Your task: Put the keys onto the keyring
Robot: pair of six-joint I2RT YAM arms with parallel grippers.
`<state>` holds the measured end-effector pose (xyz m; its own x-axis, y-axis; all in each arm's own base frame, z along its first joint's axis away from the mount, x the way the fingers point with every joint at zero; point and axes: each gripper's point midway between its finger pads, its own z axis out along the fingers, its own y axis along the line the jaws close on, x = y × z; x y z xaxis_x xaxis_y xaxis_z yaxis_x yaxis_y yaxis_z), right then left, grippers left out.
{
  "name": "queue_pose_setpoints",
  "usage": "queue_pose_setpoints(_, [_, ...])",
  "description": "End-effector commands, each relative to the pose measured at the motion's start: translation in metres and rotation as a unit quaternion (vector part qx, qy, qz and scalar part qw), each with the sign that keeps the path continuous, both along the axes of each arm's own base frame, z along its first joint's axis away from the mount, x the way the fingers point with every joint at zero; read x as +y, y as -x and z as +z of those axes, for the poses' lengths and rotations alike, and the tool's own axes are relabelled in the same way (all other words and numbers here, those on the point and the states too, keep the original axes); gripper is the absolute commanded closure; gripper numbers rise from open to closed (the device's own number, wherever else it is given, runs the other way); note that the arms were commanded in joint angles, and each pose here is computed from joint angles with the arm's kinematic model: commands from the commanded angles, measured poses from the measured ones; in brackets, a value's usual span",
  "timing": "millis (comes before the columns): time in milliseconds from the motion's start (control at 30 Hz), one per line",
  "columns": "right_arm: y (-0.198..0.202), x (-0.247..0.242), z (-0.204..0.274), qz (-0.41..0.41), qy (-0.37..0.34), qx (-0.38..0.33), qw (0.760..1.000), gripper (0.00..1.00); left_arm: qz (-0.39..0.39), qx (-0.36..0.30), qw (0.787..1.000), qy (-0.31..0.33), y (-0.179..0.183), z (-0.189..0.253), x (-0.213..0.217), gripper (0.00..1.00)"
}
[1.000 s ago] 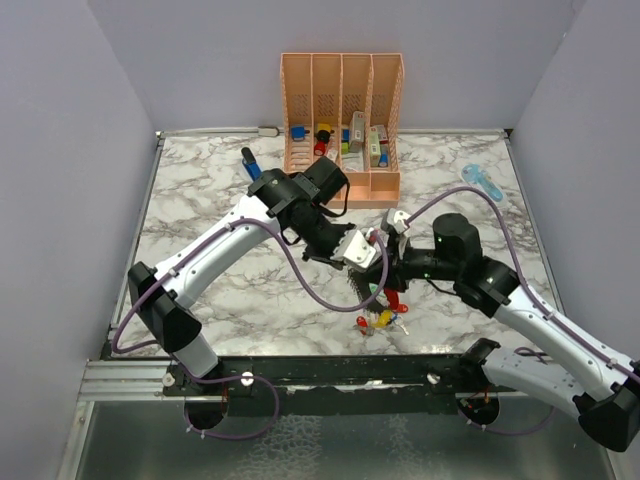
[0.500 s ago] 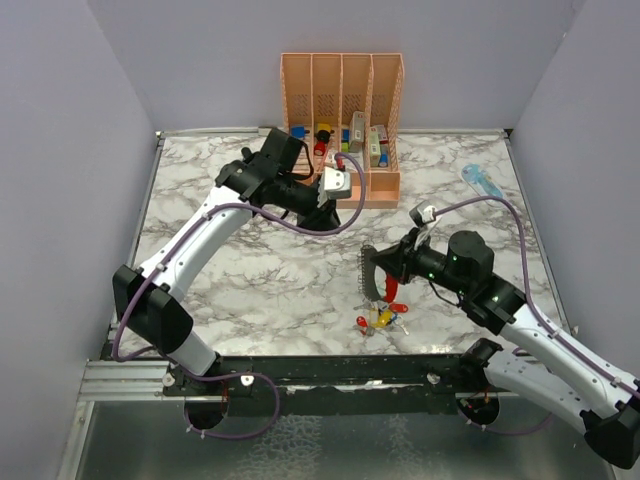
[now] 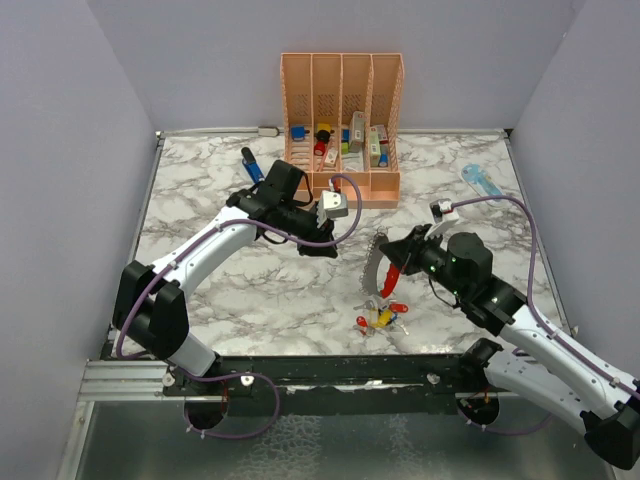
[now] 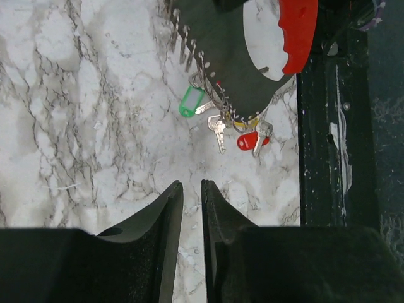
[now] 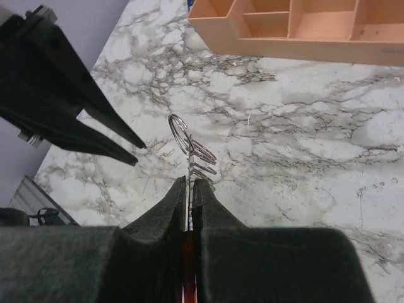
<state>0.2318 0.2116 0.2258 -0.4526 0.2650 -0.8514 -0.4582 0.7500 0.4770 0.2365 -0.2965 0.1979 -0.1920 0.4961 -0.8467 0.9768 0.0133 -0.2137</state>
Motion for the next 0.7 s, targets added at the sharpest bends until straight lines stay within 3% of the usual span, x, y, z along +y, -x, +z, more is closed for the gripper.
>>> queue_pose_setpoints(0, [-0.016,-0.008,-0.001,-0.068,-0.024,0.037,0.997,0.99,0.024,-0.018,1.0,0.007,-0.004,-0.003,0.003,0.78])
queue_pose_setpoints(333, [-0.039,0.015,-0.071,-0.121,-0.08,0.154,0.977,0.99,0.082,-0.055,0.995,-0.032,-0.028,-0.028,0.028,0.78])
queue_pose_setpoints(667, [-0.078,0.02,-0.125,-0.221,-0.104,0.221,0.944,0.96,0.121,-0.057,0.99,-0.033,-0.042,-0.035,0.046,0.79])
